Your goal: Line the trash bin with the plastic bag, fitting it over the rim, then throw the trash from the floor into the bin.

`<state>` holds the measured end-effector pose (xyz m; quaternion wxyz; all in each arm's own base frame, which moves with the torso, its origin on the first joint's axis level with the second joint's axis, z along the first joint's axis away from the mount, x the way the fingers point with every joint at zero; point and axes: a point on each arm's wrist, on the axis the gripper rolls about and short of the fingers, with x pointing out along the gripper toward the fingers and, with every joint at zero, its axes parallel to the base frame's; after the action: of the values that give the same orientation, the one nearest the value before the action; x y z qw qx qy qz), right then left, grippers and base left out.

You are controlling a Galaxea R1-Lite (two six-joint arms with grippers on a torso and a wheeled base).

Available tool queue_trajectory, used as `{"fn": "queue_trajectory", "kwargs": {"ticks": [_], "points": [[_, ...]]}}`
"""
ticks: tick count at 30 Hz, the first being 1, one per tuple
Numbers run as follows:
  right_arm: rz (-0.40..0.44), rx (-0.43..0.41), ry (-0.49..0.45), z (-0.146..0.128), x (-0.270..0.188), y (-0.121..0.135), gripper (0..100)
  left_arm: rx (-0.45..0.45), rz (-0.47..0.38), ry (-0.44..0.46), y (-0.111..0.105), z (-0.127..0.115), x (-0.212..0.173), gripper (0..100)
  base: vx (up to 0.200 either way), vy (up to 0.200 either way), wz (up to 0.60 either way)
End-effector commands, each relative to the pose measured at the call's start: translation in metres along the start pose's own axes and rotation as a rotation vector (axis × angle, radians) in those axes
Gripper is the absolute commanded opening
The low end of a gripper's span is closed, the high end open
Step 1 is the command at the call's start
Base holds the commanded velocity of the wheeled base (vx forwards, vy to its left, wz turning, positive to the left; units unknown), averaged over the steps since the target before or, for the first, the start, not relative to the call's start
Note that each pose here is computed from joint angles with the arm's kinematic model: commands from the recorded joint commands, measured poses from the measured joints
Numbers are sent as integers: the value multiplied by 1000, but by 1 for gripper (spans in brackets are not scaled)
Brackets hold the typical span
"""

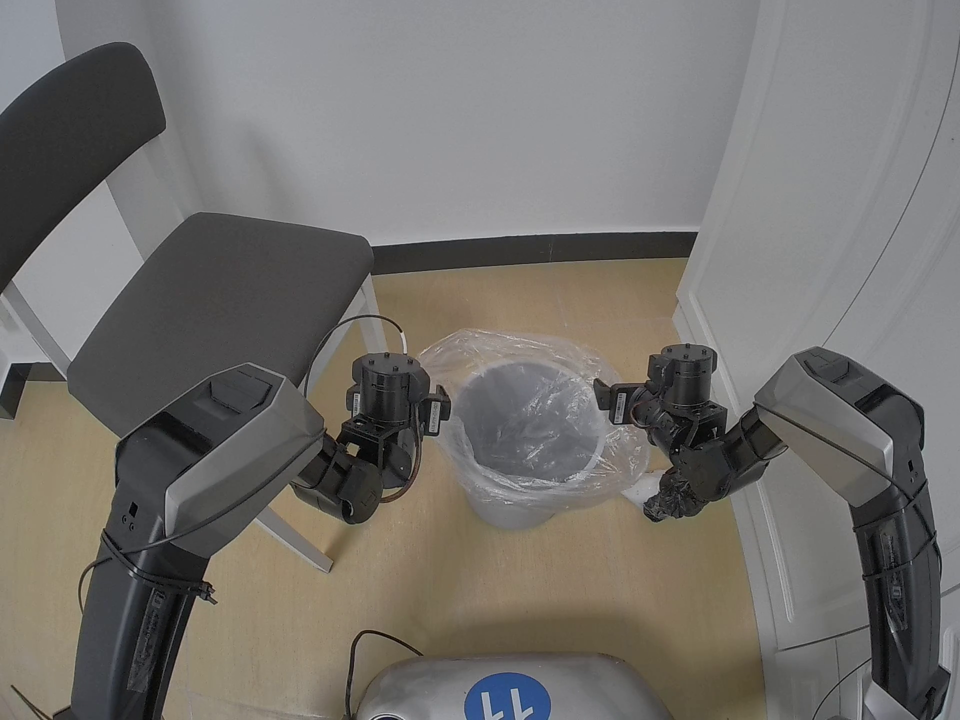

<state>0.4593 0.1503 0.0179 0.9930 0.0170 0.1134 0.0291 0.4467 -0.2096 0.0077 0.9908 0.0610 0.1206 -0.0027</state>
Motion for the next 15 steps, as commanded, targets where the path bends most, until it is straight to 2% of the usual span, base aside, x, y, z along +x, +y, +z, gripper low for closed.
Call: {"fn": "queue_trajectory", "kwargs": {"ticks": [1,5,15], "points": [[-22,-4,13,-10,10,-9,100,20,9,43,2,-15,3,100,0,0,0],[-53,3,-5,-17,26,-17,100,38,18,84,3,-19,3,100,0,0,0],[-90,21,-44,-38,54,-16,100,45,38,100,5,-20,6,100,0,0,0]]}}
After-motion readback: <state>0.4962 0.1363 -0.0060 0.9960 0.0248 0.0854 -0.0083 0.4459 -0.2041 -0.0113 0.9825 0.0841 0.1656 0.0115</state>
